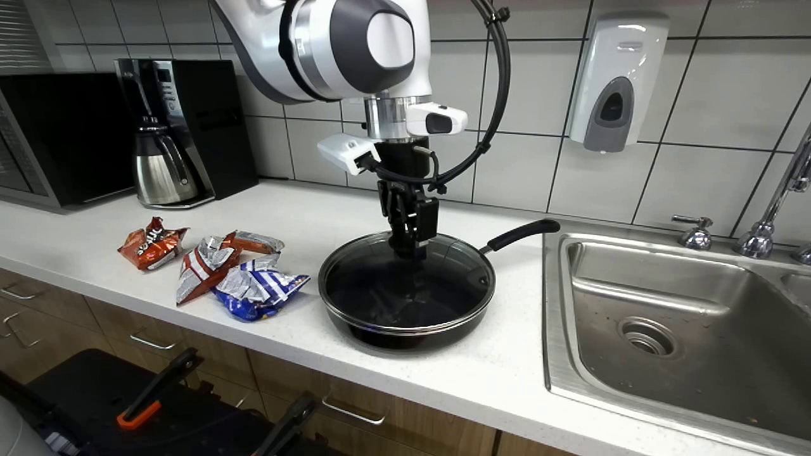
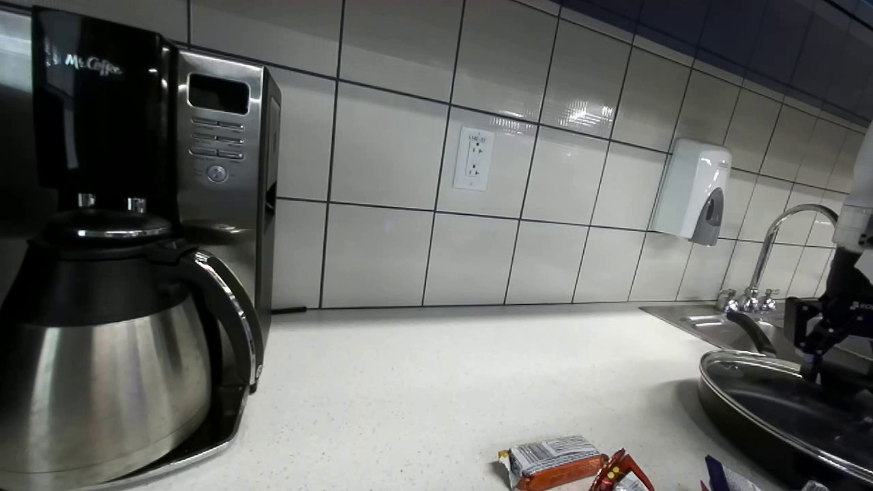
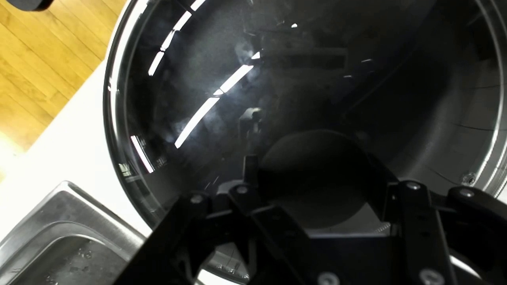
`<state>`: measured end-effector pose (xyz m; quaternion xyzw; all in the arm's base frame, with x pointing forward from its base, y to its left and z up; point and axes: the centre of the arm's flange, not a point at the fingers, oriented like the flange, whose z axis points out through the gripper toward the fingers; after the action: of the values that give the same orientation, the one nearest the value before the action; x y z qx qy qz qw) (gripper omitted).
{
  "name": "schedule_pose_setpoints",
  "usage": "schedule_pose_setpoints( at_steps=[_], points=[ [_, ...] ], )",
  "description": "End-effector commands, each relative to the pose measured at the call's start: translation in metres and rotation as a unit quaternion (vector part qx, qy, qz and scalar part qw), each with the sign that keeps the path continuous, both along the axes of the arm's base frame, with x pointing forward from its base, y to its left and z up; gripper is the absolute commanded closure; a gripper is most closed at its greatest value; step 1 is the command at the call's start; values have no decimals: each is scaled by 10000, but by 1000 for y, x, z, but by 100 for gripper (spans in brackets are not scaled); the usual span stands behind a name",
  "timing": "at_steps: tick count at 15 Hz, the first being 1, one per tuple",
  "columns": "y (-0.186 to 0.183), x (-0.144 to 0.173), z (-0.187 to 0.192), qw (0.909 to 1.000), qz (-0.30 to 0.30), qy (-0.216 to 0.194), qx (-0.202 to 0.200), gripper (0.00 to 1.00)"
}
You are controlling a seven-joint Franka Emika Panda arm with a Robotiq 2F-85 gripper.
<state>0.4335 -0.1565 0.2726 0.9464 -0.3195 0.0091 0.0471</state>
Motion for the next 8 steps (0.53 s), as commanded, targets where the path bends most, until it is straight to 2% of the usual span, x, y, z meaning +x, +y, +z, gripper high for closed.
schedule_pose_setpoints(
  at_steps=[1, 8],
  points=[
    [7, 6, 18, 9998, -58, -122, -175, 61],
    [25, 14, 39, 9987, -53, -252, -445, 61]
  ],
)
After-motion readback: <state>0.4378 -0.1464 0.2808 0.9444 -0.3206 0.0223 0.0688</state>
